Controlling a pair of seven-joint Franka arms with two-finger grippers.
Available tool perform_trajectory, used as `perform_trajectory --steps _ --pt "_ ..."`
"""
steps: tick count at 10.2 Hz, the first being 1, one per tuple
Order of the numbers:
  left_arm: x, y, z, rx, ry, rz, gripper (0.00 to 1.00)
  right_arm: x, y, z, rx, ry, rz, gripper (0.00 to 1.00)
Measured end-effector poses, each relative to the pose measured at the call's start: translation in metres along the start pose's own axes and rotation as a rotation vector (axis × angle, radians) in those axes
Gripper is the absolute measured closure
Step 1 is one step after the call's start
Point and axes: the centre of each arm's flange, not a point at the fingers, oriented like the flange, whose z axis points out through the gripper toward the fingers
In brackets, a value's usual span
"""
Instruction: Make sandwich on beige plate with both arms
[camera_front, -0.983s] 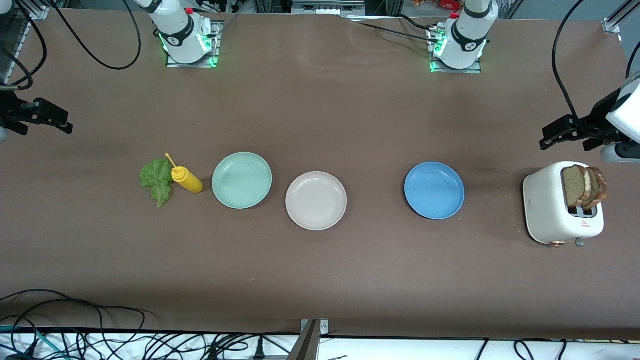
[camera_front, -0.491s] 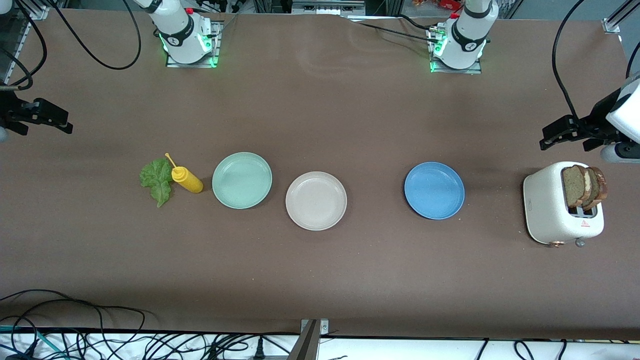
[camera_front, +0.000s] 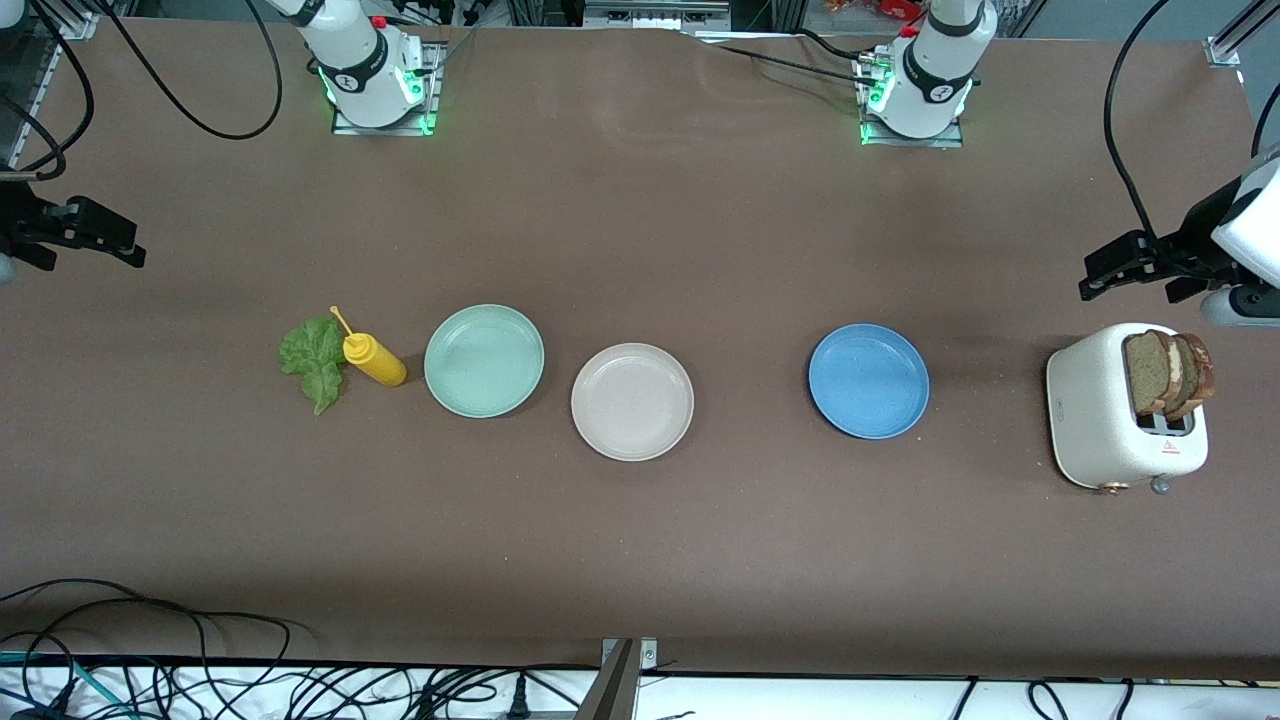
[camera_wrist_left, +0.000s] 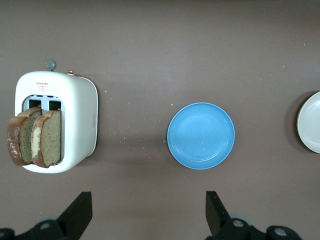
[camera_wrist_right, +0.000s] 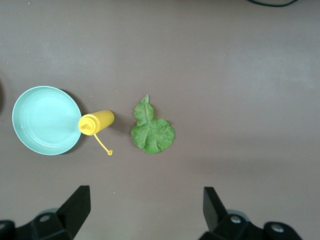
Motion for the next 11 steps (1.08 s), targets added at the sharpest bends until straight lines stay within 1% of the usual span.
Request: perform_trajectory --steps 11 --pt "0.0028 -0.0003 0.0041 -0.001 -0.002 0.0 0.0 0.0 0.0001 0.0 0.0 0.0 0.0 0.0"
